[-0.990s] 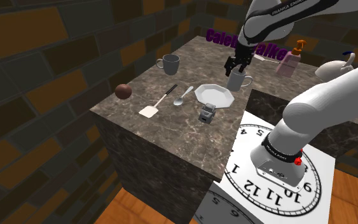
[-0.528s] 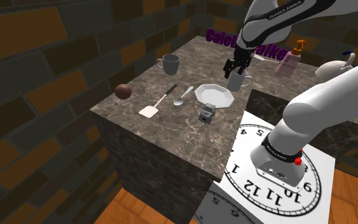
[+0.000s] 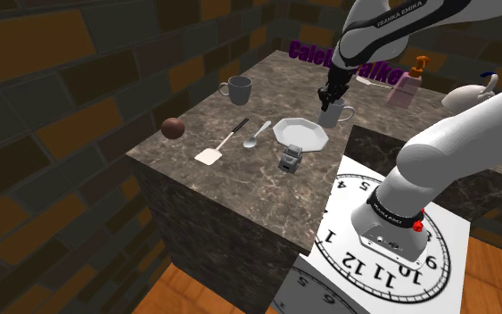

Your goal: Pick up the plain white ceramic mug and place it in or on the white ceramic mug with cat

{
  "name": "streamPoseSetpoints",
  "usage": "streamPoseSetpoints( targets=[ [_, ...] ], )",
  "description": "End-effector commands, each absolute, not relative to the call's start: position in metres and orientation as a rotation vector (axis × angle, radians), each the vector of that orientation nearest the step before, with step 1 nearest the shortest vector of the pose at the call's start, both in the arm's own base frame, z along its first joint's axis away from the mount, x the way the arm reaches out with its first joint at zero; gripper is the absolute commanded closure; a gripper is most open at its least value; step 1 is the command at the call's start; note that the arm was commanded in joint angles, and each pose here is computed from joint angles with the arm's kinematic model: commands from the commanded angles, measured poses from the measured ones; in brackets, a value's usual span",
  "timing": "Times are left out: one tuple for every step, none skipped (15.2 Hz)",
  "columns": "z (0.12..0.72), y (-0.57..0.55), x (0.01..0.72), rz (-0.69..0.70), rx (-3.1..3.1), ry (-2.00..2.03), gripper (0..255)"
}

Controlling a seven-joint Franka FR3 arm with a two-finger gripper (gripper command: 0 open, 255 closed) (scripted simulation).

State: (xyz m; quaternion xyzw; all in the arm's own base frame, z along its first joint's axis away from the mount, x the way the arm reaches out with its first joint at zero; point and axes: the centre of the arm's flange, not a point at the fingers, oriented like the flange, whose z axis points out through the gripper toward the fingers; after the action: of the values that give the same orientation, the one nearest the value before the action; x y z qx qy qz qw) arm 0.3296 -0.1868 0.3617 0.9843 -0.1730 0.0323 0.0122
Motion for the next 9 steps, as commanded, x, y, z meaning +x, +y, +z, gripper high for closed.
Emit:
streamPoseSetpoints(
  targets=[
    [0.362,-0.187,0.33,0.101,3.069,-0.539,255],
    [0.362,-0.187,0.33,0.101,3.069,-0.539,255],
    [0.362,-0.187,0.33,0.101,3.069,-0.539,255],
    [0.362,-0.187,0.33,0.101,3.068,-0.539,255],
    [0.367,-0.187,0.33,0.101,3.068,-0.539,255],
    [0.372,-0.187,0.33,0.101,3.068,-0.539,255],
    [0.377,-0.187,0.33,0.101,3.068,-0.539,255],
    [0.383,-0.187,0.33,0.101,3.068,-0.539,255],
    [0.388,-0.187,0.33,0.101,3.068,-0.539,255]
  ],
)
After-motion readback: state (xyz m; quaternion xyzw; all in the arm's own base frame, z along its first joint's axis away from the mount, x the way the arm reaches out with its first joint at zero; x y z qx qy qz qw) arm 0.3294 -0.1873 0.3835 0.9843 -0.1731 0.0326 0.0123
